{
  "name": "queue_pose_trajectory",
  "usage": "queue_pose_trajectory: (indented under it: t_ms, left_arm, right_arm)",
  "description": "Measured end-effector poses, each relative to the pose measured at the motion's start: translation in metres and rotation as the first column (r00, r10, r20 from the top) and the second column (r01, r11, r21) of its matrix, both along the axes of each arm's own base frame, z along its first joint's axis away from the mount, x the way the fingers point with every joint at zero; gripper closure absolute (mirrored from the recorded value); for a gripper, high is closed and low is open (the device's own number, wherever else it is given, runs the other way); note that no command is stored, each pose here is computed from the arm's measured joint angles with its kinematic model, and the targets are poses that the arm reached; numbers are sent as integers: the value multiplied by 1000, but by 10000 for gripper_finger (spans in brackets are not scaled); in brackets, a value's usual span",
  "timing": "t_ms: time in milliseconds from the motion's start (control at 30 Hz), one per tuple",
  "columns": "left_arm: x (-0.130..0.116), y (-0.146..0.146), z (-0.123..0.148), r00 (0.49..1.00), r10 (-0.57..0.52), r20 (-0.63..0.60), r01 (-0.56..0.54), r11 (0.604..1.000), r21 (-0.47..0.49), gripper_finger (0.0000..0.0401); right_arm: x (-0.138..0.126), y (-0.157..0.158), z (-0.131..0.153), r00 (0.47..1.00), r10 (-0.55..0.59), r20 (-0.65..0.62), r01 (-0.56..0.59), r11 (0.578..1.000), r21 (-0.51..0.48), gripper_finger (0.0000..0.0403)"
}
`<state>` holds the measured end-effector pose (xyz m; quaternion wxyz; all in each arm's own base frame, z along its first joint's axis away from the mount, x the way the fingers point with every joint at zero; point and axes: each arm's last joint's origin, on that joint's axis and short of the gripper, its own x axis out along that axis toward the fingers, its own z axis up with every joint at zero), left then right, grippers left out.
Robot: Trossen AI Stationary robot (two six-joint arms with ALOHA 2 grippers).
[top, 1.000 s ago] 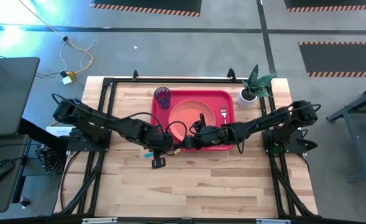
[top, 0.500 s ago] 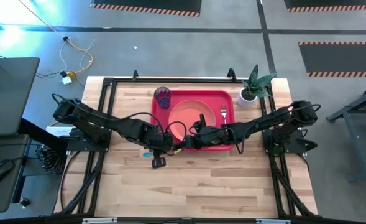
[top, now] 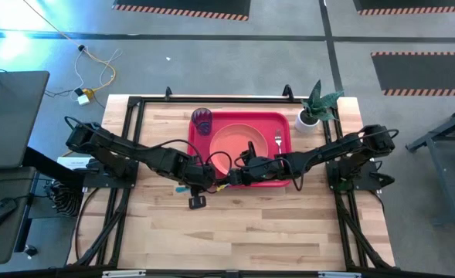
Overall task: Pick and place plate/cup/fork/spoon on tray
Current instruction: Put the blue spoon on the red serving tray in between of the orange plate and orange fork
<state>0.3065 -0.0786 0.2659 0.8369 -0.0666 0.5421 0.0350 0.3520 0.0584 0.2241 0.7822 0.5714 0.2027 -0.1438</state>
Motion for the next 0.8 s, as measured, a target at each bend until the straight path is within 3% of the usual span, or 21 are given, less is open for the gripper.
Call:
queue_pose_trajectory:
  t_ms: [467, 800]
  left_arm:
    - [0, 0, 1, 1000, 31, -1, -31, 999, -22, 316]
    - [5, -4, 27, 998, 6, 60, -1, 996, -88, 293]
  right_arm:
    - [-1, -3, -3, 999, 16, -30, -17, 999, -41, 403]
    - [-2, -13, -7, 996, 5, -87, -13, 995, -96, 403]
